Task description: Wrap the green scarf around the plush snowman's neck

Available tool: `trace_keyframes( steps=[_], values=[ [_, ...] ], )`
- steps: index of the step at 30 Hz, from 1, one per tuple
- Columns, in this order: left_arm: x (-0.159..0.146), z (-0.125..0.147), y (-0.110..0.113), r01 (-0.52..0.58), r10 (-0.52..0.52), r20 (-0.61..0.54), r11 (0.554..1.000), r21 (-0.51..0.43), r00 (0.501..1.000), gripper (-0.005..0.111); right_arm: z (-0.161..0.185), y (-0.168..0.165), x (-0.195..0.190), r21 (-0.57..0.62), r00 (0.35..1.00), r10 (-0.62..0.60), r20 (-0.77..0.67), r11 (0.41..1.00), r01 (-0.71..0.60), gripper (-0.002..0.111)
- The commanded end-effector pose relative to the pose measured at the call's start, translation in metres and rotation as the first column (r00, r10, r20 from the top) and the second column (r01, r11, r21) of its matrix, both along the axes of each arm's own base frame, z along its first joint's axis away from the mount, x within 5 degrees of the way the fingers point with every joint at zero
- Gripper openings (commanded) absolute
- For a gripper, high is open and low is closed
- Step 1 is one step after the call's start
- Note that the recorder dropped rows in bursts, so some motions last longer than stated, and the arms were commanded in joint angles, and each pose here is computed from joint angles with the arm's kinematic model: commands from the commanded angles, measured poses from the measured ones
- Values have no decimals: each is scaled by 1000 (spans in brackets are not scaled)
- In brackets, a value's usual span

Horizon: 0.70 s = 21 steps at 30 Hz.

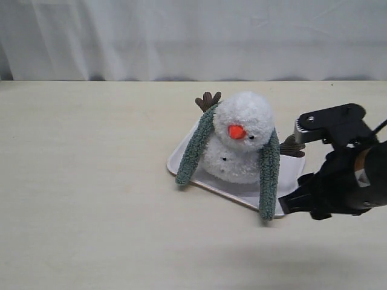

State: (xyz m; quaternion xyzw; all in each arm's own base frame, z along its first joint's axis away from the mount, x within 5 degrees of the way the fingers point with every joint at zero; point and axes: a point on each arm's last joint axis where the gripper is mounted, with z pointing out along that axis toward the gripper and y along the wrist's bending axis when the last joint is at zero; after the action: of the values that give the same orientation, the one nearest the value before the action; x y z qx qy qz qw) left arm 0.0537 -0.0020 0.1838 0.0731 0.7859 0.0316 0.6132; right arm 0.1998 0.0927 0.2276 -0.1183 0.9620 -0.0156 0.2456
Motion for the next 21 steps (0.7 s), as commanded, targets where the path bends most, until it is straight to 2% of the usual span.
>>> trace_keyframes(
  steps=[1,6,12,21],
  values=[
    [0,0,0,-1,1,13,1000,-4,1000,0,36,-13,-22,51,992,9,128,999,-15,31],
    [0,0,0,-1,1,13,1000,-4,1000,0,71,-28,-49,128,952,14,304,990,-56,4],
    [0,0,0,-1,1,13,1000,-4,1000,0,103,-50,-86,214,873,-19,487,972,-98,4],
    [0,0,0,-1,1,13,1000,-4,1000,0,126,-78,-135,310,750,-94,655,938,-153,4]
  ],
)
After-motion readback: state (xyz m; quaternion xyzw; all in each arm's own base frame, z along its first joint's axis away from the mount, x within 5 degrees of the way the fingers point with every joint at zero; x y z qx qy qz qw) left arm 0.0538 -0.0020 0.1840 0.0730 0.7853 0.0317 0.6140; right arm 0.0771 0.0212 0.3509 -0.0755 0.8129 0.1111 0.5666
